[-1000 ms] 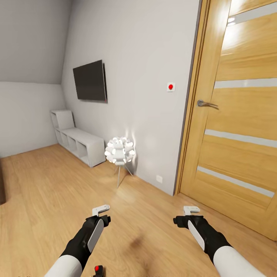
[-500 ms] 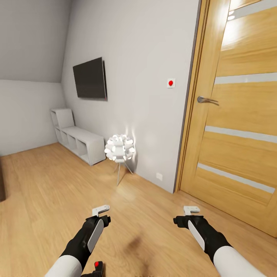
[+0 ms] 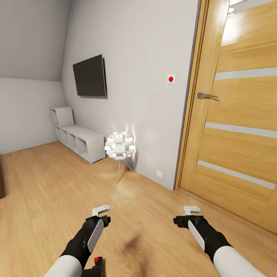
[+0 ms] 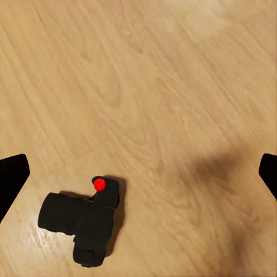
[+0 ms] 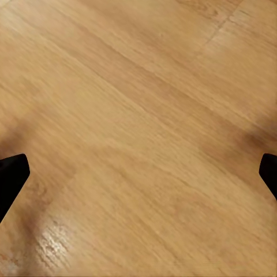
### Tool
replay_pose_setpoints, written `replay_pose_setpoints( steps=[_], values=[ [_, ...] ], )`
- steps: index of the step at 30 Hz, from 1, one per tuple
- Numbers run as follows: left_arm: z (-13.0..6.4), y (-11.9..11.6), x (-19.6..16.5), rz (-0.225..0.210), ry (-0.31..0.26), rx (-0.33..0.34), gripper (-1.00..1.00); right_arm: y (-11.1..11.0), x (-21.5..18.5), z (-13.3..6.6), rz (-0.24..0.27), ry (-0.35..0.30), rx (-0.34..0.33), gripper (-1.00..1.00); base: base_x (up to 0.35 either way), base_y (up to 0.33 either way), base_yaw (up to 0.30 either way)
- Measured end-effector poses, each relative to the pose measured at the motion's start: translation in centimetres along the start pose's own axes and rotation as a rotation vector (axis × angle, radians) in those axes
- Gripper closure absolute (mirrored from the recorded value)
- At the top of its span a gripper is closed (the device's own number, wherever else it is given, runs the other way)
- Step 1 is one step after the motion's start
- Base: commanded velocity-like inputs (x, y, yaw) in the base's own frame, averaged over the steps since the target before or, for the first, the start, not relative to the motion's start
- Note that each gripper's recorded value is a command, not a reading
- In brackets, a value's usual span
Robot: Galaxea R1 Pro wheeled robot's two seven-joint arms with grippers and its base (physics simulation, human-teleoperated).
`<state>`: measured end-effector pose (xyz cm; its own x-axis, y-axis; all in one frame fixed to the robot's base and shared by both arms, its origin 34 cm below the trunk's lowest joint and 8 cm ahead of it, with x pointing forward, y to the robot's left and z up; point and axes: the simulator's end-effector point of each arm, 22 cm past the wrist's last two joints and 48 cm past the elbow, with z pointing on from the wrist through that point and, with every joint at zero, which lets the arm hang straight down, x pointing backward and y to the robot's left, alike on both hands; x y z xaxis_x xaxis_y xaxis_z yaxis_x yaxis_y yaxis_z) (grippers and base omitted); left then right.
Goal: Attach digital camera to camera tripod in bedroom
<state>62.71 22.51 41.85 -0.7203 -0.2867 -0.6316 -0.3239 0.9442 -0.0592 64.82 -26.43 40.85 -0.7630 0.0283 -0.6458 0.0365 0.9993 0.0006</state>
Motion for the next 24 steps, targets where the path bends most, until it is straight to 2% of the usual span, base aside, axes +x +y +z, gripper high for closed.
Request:
replay_pose_setpoints(
  steps=[5,24],
  values=[
    [0.7,0.2,1.0,0.000,0.000,0.000,-1.00,0.0,1.0,0.7,-0.001,0.000,0.000,-1.00,0.000,0.000,0.000],
    [3.5,0.9,4.3,0.013,0.072,-0.025,-1.00,0.0,4.6,3.5,-0.004,0.075,0.002,-1.00,0.000,0.000,0.000]
  ],
)
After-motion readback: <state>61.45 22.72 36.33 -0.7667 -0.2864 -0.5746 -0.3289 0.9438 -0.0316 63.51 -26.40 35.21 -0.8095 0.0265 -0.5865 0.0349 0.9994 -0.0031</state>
